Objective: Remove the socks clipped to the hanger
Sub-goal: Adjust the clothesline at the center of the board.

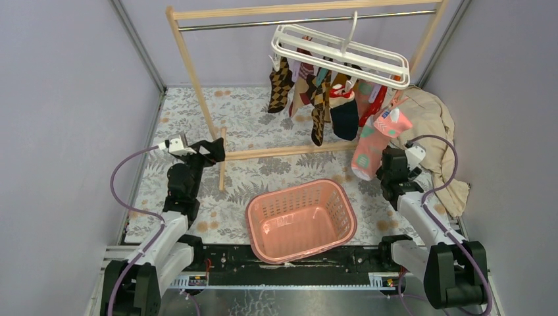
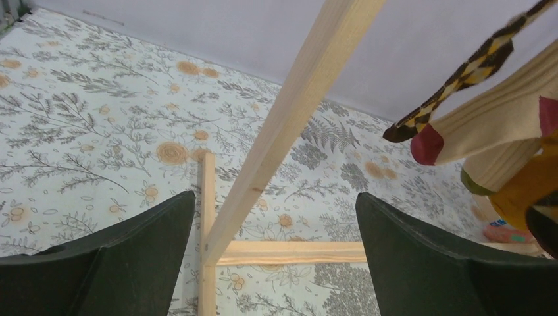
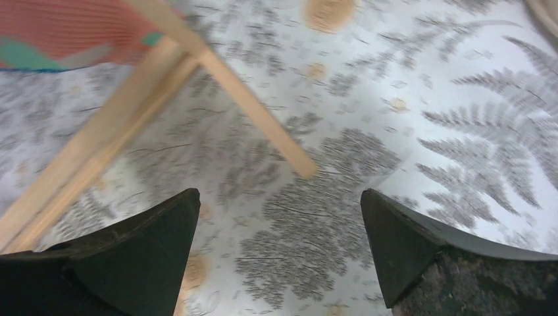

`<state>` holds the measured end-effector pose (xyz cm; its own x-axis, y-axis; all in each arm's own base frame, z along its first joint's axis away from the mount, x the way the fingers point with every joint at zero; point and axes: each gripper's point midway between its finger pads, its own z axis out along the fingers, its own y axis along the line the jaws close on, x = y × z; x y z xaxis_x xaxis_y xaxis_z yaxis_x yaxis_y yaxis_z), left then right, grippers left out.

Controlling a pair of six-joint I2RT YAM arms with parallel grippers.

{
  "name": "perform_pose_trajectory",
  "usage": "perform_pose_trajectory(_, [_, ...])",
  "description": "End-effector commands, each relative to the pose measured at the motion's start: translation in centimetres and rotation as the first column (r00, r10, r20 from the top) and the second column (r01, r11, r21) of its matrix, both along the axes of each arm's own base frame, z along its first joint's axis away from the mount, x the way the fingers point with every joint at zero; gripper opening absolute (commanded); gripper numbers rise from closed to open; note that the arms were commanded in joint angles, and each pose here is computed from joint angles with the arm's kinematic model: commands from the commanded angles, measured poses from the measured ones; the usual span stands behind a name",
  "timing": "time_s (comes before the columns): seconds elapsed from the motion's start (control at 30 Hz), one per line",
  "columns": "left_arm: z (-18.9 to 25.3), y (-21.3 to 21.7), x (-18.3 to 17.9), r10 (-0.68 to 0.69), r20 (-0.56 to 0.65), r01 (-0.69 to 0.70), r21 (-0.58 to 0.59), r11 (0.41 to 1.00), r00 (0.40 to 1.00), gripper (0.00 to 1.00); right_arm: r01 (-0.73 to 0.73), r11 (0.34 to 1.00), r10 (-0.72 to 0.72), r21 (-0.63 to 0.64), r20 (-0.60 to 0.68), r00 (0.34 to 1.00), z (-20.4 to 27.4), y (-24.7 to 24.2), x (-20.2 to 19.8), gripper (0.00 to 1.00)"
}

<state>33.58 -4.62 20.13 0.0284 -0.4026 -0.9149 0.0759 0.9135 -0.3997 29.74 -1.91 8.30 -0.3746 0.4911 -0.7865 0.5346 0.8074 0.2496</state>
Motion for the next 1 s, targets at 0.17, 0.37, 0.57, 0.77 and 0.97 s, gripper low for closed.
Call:
perform_pose_trajectory(0.17, [0.3,-2.2,-2.3,-0.115,0.008,0.115,-0.008,0.993,0.993,0.99,0.326,0.945,-0.325,-0.04,0.013,0.945,1.4,-4.4,-4.1,1.0])
perform_pose_trajectory(0.37, [1.7,-3.7,-3.9,-0.198,0.017,0.198,-0.018,0.98,0.98,0.99,0.331,0.943,-0.329,-0.022,0.079,0.941,4.3,-4.7,-5.7,1.0])
perform_pose_trajectory(0.57, [3.3,-4.9,-5.3,-0.267,0.023,0.267,-0.034,0.963,0.964,0.99,0.298,0.954,-0.294,-0.022,0.112,0.949,6.1,-4.7,-7.6,1.0])
perform_pose_trajectory(0.77, [6.1,-6.5,-7.4,-0.373,0.05,0.374,-0.029,0.927,0.927,0.99,0.134,0.987,-0.147,0.091,0.158,0.976,7.1,-1.7,-7.5,1.0])
perform_pose_trajectory(0.97, [9.1,-7.9,-9.2,-0.466,0.085,0.469,-0.017,0.883,0.88,0.99,-0.004,0.992,-0.024,0.129,0.21,0.977,9.6,0.5,-7.6,1.0])
